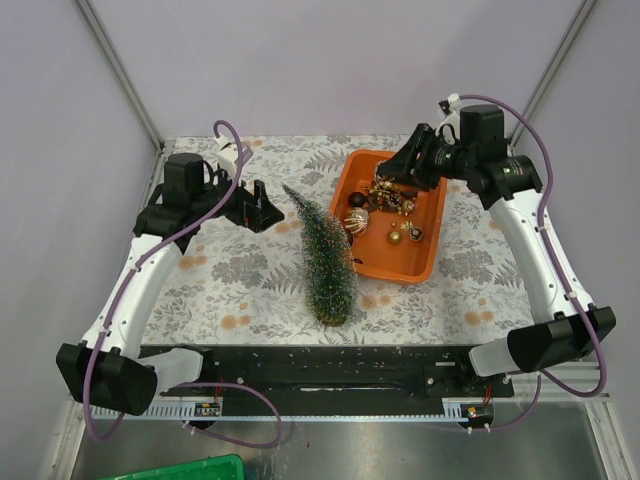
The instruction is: Decorate the small christmas tree
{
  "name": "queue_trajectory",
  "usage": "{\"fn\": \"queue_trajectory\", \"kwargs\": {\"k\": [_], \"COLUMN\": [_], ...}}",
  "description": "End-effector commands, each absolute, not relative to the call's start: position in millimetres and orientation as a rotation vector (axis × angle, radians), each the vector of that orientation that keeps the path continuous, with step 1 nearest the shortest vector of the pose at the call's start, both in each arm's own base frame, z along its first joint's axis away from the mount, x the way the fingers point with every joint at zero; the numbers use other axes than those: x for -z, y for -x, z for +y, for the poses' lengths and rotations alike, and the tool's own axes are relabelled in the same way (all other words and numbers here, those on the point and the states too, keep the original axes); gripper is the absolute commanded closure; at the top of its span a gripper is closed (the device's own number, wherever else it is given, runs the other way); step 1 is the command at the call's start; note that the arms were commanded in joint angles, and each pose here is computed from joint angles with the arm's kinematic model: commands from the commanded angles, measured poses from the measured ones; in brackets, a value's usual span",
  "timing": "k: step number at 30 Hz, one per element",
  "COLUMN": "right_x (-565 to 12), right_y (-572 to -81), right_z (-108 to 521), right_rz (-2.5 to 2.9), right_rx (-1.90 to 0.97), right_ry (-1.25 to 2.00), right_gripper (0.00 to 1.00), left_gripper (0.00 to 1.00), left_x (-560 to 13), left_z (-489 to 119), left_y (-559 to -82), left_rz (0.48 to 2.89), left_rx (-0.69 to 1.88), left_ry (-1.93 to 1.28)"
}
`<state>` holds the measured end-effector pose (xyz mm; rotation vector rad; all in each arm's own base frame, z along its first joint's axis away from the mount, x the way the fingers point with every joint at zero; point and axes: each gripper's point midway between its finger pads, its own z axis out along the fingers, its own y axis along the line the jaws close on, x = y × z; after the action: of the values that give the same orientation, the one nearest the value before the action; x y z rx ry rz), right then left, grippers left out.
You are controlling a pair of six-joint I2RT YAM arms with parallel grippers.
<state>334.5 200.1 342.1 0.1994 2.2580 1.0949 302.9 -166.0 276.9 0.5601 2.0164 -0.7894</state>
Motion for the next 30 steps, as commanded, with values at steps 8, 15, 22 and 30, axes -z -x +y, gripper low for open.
{"fn": "queue_trajectory", "kwargs": {"k": [8,15,22,30], "right_x": [-466.6,-476.4,-474.7,-478.6], "right_y": [-311.5,-293.9,-279.4,-275.8], "right_z": [244.3,269.0,300.3,348.7], "right_rz": [1.883,1.834,1.804,1.774], "right_rx": [-1.437,-1.494,-1.549,-1.643], "right_ry": [0.126,0.233,0.351,0.449], "right_gripper": [0.53,0.53,0.54,0.55], "left_gripper": [0.01,0.01,0.01,0.01], "left_x": [-326.0,-333.4,-327.8,-317.2], "left_z": [-192.6,-198.6,-189.6,-178.7], "left_y": [-270.2,-276.6,-284.8,-282.9], "left_rz": [1.847,1.844,1.882,1.923], "left_rx": [1.048,1.116,1.062,1.009], "left_ry": [-0.690,-0.644,-0.577,-0.539]}}
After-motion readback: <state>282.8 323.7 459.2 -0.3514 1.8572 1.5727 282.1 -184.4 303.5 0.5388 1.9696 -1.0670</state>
